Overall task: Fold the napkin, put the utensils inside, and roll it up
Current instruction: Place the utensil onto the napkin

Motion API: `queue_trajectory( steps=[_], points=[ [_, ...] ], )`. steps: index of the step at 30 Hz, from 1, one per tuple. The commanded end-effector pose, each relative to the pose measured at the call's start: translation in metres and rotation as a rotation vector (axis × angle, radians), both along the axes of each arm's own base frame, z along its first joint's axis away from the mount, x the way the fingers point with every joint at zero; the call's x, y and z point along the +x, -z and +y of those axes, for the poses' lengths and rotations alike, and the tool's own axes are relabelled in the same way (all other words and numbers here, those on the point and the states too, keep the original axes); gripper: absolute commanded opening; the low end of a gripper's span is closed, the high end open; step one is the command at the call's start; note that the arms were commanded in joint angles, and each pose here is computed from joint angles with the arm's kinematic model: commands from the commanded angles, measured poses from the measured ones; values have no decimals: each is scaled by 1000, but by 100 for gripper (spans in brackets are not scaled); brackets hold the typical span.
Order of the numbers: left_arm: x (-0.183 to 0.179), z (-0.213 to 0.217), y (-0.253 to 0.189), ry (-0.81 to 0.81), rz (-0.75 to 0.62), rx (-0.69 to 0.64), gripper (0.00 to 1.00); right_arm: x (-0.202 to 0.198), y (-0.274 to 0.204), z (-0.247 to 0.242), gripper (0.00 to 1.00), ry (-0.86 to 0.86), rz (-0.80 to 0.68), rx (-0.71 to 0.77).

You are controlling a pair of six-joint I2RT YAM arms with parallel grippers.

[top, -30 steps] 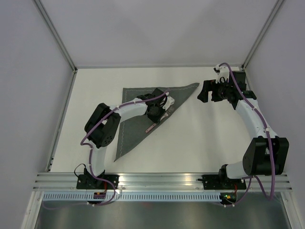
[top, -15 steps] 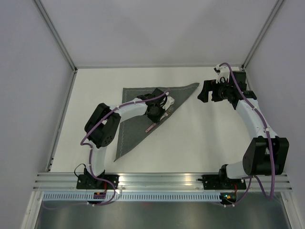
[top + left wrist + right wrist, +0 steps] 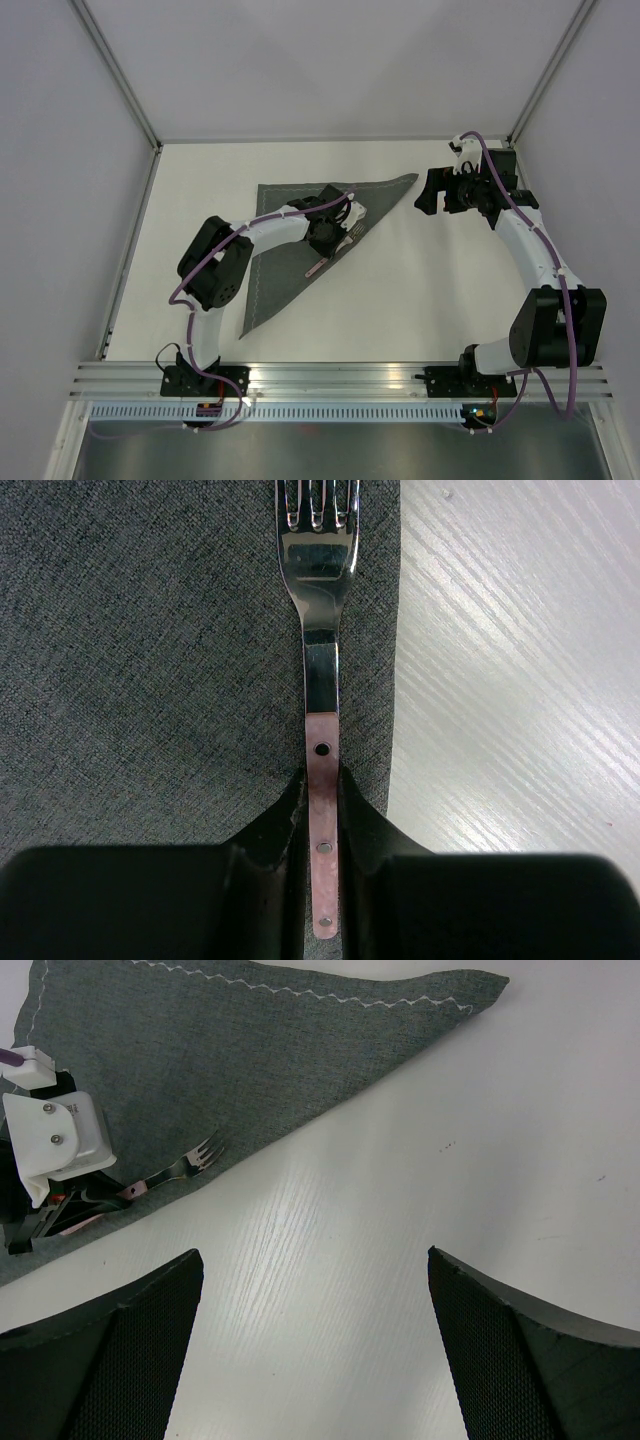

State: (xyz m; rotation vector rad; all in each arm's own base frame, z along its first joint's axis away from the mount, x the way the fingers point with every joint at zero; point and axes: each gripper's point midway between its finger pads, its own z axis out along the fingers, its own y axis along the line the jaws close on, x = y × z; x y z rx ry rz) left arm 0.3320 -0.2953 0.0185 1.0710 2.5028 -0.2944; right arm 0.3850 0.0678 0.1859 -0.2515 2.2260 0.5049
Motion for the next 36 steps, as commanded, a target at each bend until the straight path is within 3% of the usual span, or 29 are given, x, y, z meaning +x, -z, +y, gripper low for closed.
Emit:
queue_trajectory(
  steps=[1, 32, 36],
  points=[
    [6, -5, -1, -16, -13, -9, 2, -1, -7, 0, 98, -3, -25, 2],
    [6, -8, 7, -26, 7, -11, 2, -2, -3, 1, 98, -12, -10, 6],
    [5, -5, 8, -32, 7, -6, 10, -2, -2, 2, 98, -17, -10, 9]
  ],
)
